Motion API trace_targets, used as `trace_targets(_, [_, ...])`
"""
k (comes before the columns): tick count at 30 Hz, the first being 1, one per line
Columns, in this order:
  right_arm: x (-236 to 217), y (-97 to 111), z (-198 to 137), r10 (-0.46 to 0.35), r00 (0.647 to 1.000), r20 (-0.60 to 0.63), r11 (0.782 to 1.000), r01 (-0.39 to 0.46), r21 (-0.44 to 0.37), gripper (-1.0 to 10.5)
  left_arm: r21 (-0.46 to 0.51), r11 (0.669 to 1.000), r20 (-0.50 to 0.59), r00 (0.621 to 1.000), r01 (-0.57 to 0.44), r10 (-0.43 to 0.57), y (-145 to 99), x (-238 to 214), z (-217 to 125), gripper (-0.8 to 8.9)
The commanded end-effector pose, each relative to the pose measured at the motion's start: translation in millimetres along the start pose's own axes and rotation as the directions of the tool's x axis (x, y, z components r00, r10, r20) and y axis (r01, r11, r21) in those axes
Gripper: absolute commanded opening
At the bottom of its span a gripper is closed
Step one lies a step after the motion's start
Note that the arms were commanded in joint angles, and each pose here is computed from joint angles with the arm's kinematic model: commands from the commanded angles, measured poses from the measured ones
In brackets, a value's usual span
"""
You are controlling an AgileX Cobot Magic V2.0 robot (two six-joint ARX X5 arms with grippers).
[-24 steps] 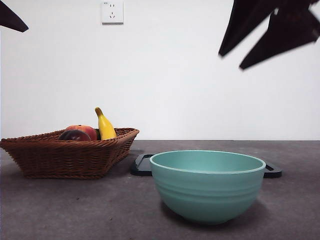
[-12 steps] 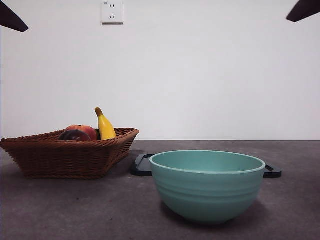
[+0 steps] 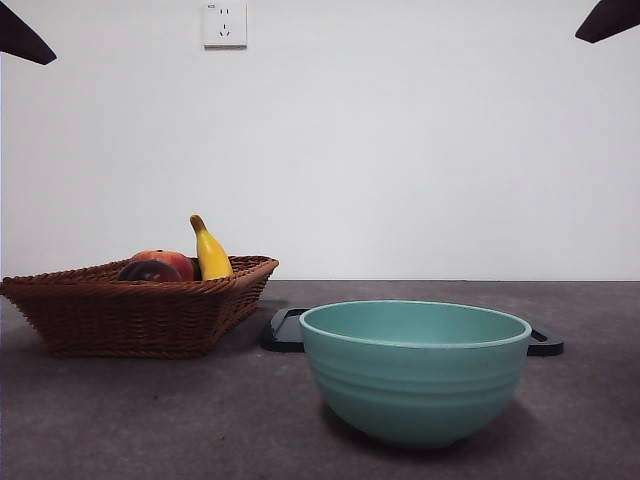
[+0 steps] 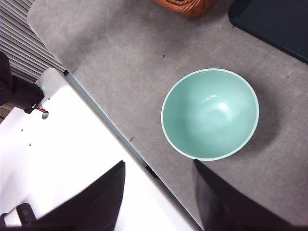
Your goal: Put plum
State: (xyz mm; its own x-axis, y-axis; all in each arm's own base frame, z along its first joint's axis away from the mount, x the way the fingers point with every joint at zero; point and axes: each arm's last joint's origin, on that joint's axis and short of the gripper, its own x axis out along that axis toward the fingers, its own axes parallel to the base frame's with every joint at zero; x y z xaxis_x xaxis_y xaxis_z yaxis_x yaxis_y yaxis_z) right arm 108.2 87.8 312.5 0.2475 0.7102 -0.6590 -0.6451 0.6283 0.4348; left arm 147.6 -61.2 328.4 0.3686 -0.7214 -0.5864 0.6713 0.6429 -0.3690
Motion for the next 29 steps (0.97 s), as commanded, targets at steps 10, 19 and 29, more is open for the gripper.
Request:
trace_targets(10, [-1.5, 2.5, 3.8, 0.007, 1.0, 0.009, 0.999, -0.006, -0.038, 0.1, 0.024, 1.0, 0.013, 1.0, 0.009, -0.009, -2.1, -2.1, 4.6, 0.53])
trace_targets(19, [-1.5, 2.5, 3.9, 0.006, 1.0, 0.011, 0.999, -0.006, -0.043, 0.1, 0.026, 1.0, 0.015, 1.0, 0.008, -0.009, -2.1, -2.1, 4.8, 0.07])
trace_targets(29, [-1.5, 2.8, 5.9, 0.01, 1.0, 0.03, 0.999, -0.008, -0.053, 0.1, 0.026, 1.0, 0.016, 1.0, 0.008, -0.009, -2.1, -2.1, 4.9, 0.07])
